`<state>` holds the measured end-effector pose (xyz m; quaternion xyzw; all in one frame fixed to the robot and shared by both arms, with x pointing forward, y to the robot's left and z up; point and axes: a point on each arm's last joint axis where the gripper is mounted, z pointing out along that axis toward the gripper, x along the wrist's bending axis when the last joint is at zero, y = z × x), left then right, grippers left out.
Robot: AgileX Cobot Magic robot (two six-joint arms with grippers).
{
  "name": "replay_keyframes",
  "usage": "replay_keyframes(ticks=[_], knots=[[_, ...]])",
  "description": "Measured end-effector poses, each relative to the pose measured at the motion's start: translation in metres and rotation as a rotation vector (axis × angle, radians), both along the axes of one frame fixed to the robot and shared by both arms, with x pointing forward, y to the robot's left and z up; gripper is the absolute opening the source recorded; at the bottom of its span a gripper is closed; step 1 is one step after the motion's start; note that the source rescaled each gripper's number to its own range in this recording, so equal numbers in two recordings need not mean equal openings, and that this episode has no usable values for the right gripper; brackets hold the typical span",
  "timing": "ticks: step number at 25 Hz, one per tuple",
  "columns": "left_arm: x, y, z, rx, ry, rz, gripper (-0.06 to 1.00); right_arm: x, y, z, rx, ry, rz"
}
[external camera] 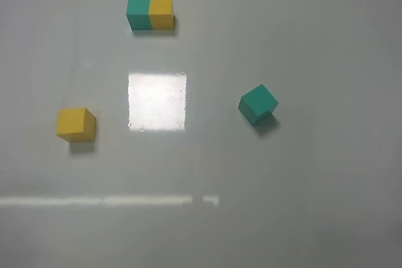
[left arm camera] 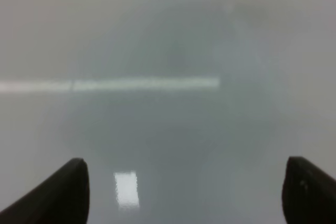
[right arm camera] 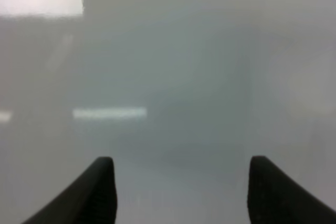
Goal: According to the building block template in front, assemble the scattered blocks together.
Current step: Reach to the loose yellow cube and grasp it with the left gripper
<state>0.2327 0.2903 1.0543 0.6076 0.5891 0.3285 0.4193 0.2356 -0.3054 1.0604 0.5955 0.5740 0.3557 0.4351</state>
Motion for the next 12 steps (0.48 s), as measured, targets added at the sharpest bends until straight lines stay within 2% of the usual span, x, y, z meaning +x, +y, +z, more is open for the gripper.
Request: replay_keyframes(ticks=[12], knots=[[0.0000,0.0000,0.0000,0.002,0.000,-0.001,0.73,0.0000,0.0000,0.0000,0.000,0.000,0.000]])
